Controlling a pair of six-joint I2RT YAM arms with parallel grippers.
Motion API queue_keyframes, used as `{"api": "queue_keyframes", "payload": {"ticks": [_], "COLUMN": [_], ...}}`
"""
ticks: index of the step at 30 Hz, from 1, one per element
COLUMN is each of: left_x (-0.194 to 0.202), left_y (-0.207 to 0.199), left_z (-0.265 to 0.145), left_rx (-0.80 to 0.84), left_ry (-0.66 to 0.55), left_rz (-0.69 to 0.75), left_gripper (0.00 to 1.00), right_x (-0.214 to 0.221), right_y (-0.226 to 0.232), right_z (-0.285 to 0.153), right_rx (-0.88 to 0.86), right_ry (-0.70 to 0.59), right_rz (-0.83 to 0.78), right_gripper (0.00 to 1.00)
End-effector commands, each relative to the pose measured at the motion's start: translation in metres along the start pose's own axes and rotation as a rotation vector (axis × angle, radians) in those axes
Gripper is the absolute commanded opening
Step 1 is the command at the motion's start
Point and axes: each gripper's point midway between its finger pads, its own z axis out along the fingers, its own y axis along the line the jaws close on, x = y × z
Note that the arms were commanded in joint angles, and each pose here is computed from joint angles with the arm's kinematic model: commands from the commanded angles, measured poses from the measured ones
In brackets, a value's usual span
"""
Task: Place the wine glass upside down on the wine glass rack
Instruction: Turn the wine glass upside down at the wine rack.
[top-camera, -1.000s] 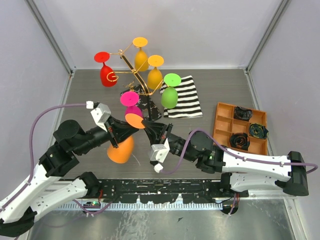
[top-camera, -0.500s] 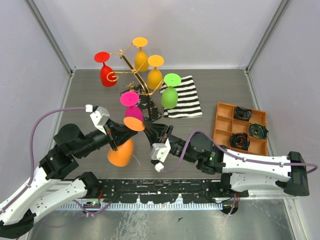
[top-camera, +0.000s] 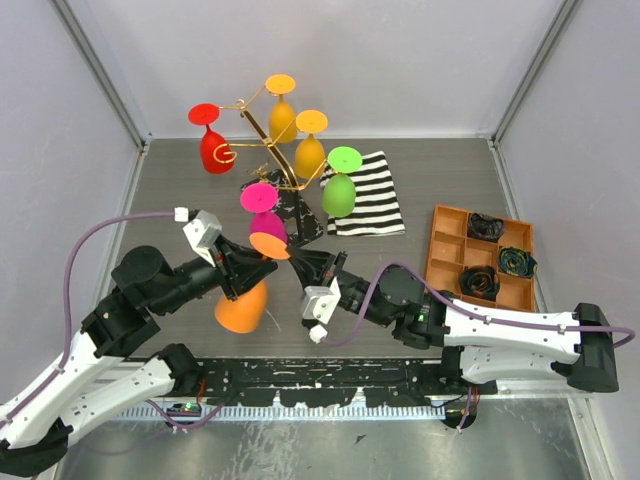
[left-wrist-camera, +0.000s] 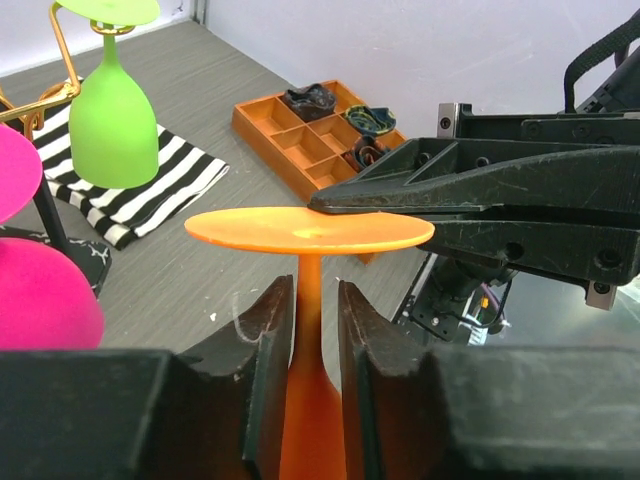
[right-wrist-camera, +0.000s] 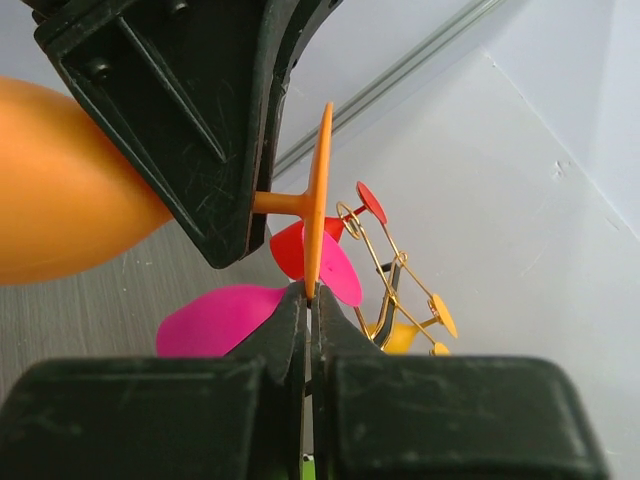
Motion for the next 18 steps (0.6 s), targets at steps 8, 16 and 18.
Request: {"api": "queue_keyframes", "payload": {"ticks": [8,16,18], "left_x": [0.014,0.012,0.012], "left_y": [-0.005,-0.003,-0.003], "left_z": [-0.001,-0.004,-0.004], "left_rx": [0.032,0.022,0.020], "left_ry": [0.026,0.017,0.017], "left_rz": [-0.034,-0.028,-0.028], "left_gripper": [0.36,0.12,0.03], "right_x": [-0.019,-0.012,-0.011], "right_y": [-0.058,-0.055,-0.054], "right_z": [-0.011,-0.012,-0.011], "right_rx": [0.212,0.206,0.202], "right_ry": [-0.045,-0.012,-0.009], "right_rz": [0.014,-0.012,-0.010], "right_gripper": [0.01,0.01,0.00]}}
